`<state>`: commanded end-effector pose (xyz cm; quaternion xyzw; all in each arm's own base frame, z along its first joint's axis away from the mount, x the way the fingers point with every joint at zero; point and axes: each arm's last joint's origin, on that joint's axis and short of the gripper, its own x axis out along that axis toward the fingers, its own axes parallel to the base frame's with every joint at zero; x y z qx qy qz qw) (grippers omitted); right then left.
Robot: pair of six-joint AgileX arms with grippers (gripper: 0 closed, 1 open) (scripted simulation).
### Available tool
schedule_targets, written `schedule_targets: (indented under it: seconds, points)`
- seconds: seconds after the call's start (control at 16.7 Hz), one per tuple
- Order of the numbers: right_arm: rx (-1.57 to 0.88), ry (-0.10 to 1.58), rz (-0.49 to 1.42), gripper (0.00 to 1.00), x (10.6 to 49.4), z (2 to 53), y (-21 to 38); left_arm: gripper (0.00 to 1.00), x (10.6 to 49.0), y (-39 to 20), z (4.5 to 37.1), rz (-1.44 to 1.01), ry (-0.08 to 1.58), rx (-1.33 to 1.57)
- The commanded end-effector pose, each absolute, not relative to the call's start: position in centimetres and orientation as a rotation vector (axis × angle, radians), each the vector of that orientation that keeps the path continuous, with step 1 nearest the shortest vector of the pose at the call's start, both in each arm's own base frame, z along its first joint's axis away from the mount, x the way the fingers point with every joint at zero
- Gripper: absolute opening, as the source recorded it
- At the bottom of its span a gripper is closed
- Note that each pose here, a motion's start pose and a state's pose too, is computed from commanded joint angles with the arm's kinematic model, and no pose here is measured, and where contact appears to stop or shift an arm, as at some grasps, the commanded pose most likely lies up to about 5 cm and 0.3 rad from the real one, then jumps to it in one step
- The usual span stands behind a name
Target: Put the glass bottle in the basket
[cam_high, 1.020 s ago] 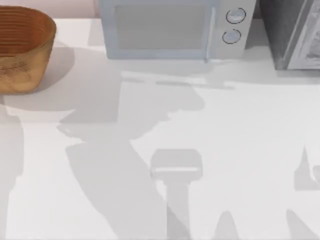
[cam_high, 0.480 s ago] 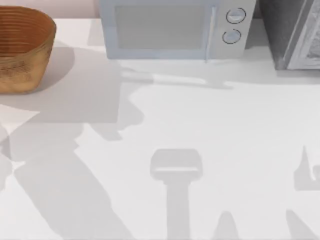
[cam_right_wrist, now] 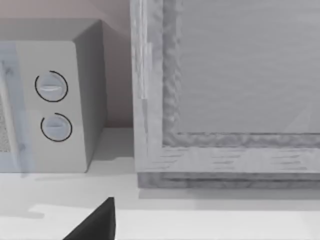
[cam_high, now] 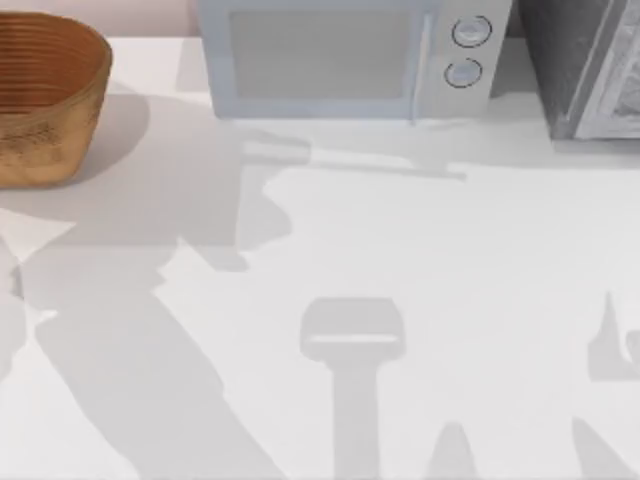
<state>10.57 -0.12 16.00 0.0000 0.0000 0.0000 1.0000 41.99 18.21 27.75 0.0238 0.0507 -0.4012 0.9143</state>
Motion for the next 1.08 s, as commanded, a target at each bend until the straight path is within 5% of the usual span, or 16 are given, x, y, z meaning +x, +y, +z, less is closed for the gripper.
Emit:
schedule_targets:
  seconds: [0.66,1.08]
  points:
    - [0.000,0.000,0.000,1.00,10.6,16.0,-0.1,0.00,44.6,15.6,25.0,-0.808,0.104,0.048]
    - [0.000,0.000,0.000,1.00,10.6,16.0,-0.1,0.53,44.6,15.6,25.0,-0.808,0.104,0.048]
